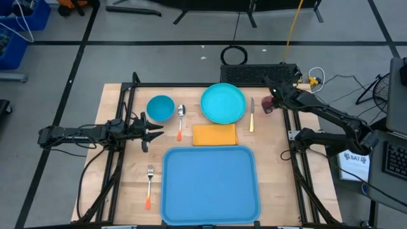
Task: Set up tray
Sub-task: Put the pink cup on the top right of the blue serving tray
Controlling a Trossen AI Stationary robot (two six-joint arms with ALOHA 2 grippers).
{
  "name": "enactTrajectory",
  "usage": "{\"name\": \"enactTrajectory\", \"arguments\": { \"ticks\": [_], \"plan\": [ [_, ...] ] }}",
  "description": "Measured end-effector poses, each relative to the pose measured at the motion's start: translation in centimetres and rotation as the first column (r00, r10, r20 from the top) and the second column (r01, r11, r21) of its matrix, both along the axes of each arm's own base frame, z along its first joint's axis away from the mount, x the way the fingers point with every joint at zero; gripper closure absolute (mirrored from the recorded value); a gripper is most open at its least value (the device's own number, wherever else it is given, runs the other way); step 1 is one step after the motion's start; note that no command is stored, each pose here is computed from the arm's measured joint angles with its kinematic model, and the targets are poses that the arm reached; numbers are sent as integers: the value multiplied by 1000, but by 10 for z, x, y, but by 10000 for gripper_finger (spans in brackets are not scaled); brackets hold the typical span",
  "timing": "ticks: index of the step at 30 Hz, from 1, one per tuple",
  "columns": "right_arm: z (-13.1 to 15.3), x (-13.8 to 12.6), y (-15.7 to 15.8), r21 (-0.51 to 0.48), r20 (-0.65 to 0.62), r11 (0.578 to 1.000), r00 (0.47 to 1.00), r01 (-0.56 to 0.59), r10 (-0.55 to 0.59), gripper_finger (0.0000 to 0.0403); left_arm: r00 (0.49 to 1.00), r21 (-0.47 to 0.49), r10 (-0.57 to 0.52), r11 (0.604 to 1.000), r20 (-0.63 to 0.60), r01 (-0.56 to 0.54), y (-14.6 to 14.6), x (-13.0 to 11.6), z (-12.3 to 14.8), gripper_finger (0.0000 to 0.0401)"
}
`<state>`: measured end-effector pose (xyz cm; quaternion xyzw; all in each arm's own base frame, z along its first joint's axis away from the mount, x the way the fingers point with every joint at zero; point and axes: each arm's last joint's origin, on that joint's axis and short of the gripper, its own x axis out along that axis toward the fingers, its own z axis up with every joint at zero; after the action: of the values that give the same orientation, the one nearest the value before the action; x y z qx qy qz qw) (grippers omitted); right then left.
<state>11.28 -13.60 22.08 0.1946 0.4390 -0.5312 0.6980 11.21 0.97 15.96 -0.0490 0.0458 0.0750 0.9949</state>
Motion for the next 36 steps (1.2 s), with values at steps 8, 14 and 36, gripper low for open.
{"name": "enactTrajectory", "arguments": {
  "ticks": [8, 14, 36],
  "plan": [
    [25, 4, 17, -106, 223, 986, 963, -132, 153, 402, 1000, 0, 1, 1000, 0, -1, 0, 0, 0, 274],
    [40, 8, 37, -120, 415, 955, 860, -272, 297, 402, 1000, -1, 1, 1000, 0, -1, 0, 0, 0, 274],
    [37, 72, 146, -32, 624, 710, 541, -704, 564, 403, 1000, -11, 2, 1000, 3, -2, 0, 0, 0, 274]
  ]
}}
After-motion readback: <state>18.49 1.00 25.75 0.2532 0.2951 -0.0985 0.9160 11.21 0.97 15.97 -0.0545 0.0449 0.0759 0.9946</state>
